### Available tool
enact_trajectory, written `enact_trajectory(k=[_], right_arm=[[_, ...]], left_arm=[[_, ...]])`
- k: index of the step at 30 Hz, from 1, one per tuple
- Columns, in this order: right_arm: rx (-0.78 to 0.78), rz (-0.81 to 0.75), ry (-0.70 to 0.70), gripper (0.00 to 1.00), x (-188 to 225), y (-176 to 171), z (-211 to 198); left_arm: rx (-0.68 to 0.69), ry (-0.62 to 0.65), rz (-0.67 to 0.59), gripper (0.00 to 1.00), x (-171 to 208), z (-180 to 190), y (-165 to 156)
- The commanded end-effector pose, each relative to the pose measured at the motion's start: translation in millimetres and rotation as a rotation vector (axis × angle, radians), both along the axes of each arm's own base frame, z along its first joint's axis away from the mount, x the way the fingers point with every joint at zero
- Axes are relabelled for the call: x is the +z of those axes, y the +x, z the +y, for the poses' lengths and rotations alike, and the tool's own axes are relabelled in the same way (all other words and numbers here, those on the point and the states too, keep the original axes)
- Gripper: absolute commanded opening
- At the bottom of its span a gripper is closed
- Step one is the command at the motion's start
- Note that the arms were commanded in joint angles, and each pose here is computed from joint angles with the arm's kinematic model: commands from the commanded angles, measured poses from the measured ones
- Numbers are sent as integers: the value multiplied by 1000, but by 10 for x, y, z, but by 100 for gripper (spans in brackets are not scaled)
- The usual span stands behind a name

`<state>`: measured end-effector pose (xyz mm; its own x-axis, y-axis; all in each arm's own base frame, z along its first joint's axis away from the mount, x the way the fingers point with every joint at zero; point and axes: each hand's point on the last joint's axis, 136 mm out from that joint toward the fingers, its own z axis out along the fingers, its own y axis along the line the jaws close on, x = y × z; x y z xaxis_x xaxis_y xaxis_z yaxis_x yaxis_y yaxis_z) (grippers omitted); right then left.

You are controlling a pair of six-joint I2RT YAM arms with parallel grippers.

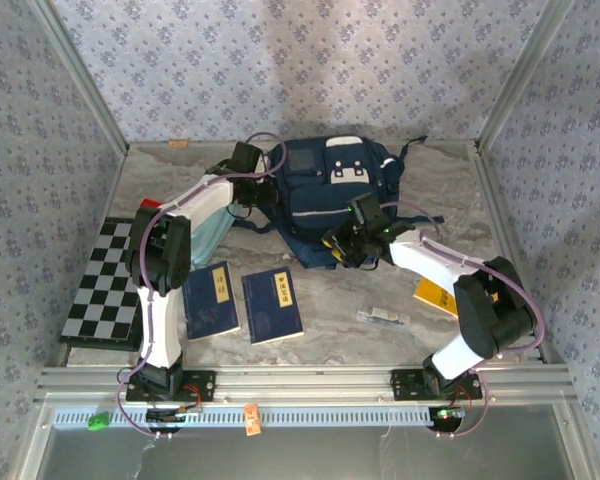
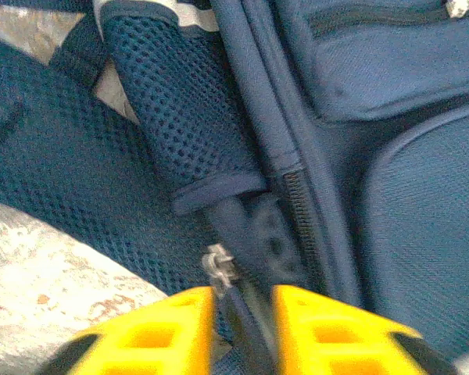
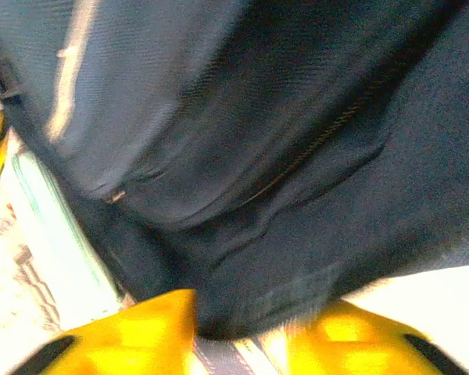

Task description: Pack the student bag

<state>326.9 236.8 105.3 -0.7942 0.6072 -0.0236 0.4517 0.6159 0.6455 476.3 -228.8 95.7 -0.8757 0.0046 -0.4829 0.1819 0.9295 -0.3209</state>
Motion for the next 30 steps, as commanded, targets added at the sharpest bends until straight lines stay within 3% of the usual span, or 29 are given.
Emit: enact_trajectory(k=[1, 7, 12, 18, 23, 30], right_arm=[[48, -145, -91, 49, 338, 39, -70], [228, -194, -158, 71, 307, -308, -176], [459, -212, -257, 73, 274, -702, -125], [616, -215, -262, 72, 128, -1099, 66], [688, -227, -313, 64, -74, -1296, 266], [708, -233, -291, 59, -238, -1390, 582]], left_arm=[[-34, -99, 20, 41, 380, -41, -356], [71, -185, 66, 49, 537, 88, -1088], [134, -187, 131, 53, 389, 111, -1766], [194, -127, 165, 59, 171, 214, -2393], [207, -113, 159, 60, -68, 305, -2647], [243, -63, 143, 61, -272, 426, -2633]])
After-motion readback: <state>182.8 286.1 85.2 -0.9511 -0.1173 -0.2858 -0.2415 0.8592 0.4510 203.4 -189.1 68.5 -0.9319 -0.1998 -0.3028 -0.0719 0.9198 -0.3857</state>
